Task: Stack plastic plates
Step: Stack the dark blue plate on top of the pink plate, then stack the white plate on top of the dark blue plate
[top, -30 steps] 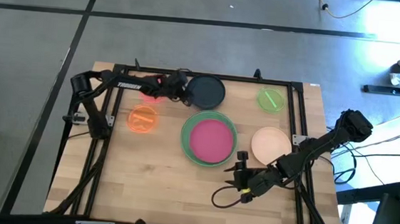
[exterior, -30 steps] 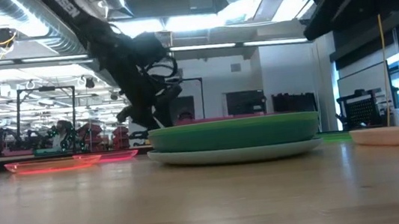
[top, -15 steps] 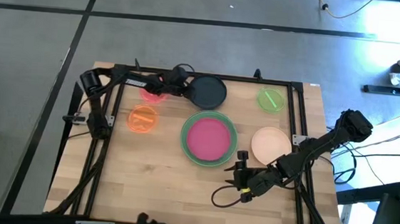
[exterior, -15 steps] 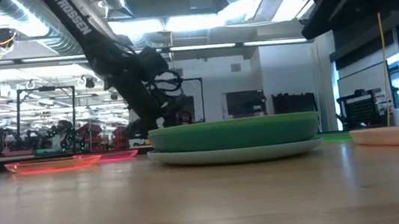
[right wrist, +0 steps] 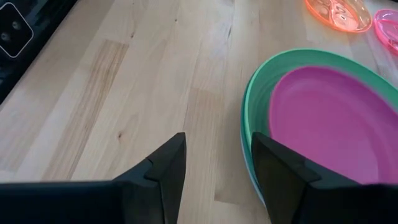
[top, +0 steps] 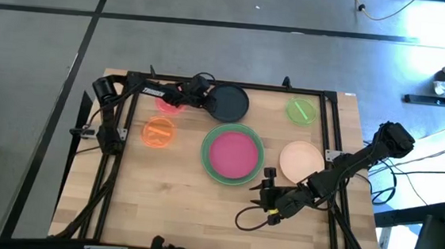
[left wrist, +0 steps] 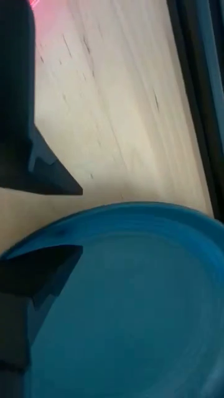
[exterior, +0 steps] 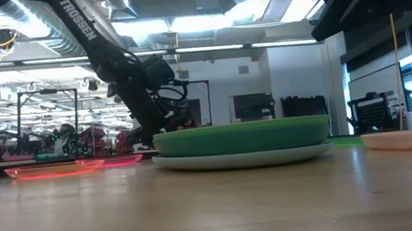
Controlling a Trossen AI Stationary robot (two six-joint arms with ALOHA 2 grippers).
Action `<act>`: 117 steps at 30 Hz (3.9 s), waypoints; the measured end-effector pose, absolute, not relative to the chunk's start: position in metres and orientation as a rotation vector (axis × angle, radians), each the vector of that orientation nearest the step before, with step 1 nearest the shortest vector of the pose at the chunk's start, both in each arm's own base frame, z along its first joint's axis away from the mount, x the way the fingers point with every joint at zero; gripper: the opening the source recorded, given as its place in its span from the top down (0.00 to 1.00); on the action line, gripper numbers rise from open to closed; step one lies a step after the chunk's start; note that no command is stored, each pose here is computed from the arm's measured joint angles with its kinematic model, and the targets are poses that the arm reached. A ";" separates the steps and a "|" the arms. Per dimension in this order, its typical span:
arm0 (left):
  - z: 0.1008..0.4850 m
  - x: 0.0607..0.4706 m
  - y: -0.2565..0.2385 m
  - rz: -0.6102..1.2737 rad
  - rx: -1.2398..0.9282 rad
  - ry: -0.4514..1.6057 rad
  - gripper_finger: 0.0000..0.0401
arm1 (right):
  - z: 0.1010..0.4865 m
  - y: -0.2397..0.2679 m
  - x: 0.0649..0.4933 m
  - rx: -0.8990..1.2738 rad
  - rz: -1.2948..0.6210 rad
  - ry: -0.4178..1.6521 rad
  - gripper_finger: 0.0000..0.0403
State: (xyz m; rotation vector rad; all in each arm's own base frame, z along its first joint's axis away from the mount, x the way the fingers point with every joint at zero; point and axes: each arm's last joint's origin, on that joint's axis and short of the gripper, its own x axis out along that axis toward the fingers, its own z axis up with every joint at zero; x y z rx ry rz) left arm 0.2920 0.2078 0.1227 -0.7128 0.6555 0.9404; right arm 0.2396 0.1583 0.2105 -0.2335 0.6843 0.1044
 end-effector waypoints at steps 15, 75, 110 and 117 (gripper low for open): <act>0.130 0.294 0.213 0.959 -0.652 0.592 0.98 | 0.210 0.158 0.240 -0.234 0.104 0.685 0.57; 0.201 0.338 0.046 0.269 -0.265 0.649 0.73 | 0.209 0.157 0.238 -0.102 0.050 0.710 0.57; 0.182 0.290 -0.179 0.111 0.145 0.615 0.73 | 0.127 0.102 0.157 0.133 -0.458 1.243 0.64; 0.184 0.296 -0.173 0.130 0.125 0.598 0.73 | 0.125 0.101 0.156 0.081 -0.401 1.256 0.96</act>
